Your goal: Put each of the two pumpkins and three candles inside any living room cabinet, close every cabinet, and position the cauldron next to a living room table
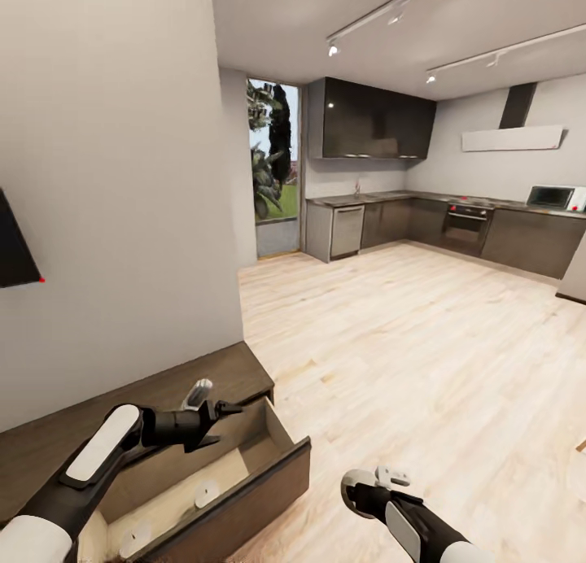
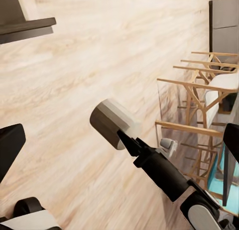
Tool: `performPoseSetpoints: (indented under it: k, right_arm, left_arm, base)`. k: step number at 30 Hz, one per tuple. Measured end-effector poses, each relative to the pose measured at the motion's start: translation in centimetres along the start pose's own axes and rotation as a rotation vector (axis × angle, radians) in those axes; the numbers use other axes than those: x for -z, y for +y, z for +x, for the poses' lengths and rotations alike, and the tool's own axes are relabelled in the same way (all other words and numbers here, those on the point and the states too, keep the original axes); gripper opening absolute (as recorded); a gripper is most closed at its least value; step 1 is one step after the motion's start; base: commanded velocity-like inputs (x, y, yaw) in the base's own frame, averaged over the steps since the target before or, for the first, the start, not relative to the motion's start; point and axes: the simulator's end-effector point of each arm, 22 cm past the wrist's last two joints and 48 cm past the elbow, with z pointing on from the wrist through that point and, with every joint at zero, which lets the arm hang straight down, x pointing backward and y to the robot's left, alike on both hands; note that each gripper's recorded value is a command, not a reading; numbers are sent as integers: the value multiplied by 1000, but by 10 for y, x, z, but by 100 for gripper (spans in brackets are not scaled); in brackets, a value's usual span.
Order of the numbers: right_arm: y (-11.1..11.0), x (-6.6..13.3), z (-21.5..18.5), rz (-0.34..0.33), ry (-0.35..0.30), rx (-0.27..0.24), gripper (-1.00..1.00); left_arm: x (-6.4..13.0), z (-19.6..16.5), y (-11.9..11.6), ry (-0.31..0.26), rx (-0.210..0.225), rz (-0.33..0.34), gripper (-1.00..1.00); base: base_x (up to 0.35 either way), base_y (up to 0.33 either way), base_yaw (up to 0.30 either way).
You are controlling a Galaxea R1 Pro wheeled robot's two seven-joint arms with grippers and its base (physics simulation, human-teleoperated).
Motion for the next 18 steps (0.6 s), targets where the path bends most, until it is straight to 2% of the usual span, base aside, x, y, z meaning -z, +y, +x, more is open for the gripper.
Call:
performPoseSetpoints:
  k: [18]
  right_arm:
    - [7, 24, -14, 2, 2, 11, -100]
  left_arm:
    - [17, -5, -22, 0, 0, -2, 100]
  base:
    - [0, 0, 272]
